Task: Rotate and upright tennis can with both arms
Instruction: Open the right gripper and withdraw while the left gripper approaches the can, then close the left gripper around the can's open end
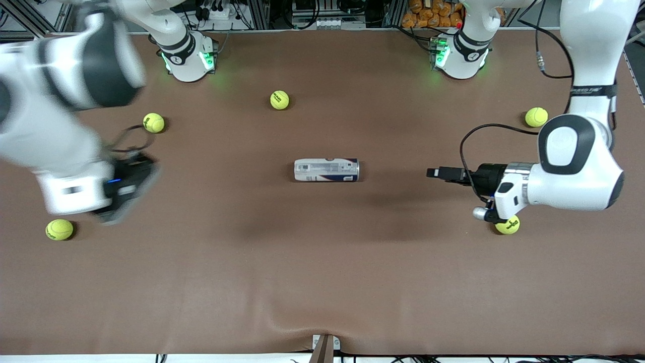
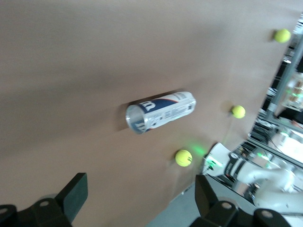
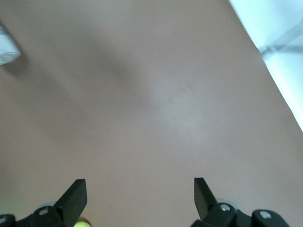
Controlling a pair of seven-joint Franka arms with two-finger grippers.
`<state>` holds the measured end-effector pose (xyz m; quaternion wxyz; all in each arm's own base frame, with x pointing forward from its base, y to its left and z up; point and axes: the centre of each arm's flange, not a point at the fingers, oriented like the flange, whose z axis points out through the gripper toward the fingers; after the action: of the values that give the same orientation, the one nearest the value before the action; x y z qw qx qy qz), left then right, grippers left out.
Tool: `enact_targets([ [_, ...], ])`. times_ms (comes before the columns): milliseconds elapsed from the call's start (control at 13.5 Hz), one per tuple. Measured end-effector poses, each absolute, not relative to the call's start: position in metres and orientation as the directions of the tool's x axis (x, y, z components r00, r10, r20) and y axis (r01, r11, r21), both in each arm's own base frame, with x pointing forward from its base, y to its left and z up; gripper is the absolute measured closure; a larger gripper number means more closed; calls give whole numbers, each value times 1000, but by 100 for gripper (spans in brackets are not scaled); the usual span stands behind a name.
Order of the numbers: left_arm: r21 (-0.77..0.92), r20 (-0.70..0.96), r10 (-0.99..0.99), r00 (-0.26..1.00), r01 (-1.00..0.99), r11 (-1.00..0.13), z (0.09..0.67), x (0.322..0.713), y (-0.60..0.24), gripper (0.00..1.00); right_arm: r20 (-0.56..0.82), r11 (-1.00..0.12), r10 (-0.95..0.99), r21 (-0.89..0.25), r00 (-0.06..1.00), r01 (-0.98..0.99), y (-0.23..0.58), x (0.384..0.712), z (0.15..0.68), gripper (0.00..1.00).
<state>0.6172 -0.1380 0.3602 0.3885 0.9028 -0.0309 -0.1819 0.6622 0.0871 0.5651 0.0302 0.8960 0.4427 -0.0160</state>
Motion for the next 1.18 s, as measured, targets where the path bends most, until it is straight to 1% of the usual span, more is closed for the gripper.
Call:
enact_targets([
  [148,769,-296,-236,925,84,-634,330,613,-143,0,-55,-686,725,42,687,727,20,668,565,0],
  [295,804,-294,-265,918,88,-588,303,604,-145,0,-62,-774,630,39,774,632,-19,668,563,0],
  [517,837,-289,-290,912,95,-539,278,588,-146,0,-134,-908,415,7,900,419,-27,656,559,0],
  [591,851,-287,-292,912,103,-516,272,583,-149,0,-140,-942,330,15,933,336,-25,653,563,0],
  [665,865,-284,-295,912,111,-489,265,577,-152,0,-139,-965,256,23,957,261,-23,650,570,0],
  [812,879,-279,-291,915,122,-460,251,565,-161,0,-154,-982,180,26,971,186,-23,641,582,0],
  [960,887,-268,-261,927,132,-443,233,552,-176,0,-143,-987,153,24,978,158,-32,635,593,0],
  [1182,910,-247,-196,949,158,-384,202,522,-200,0,-105,-992,127,12,986,129,-43,625,615,0],
])
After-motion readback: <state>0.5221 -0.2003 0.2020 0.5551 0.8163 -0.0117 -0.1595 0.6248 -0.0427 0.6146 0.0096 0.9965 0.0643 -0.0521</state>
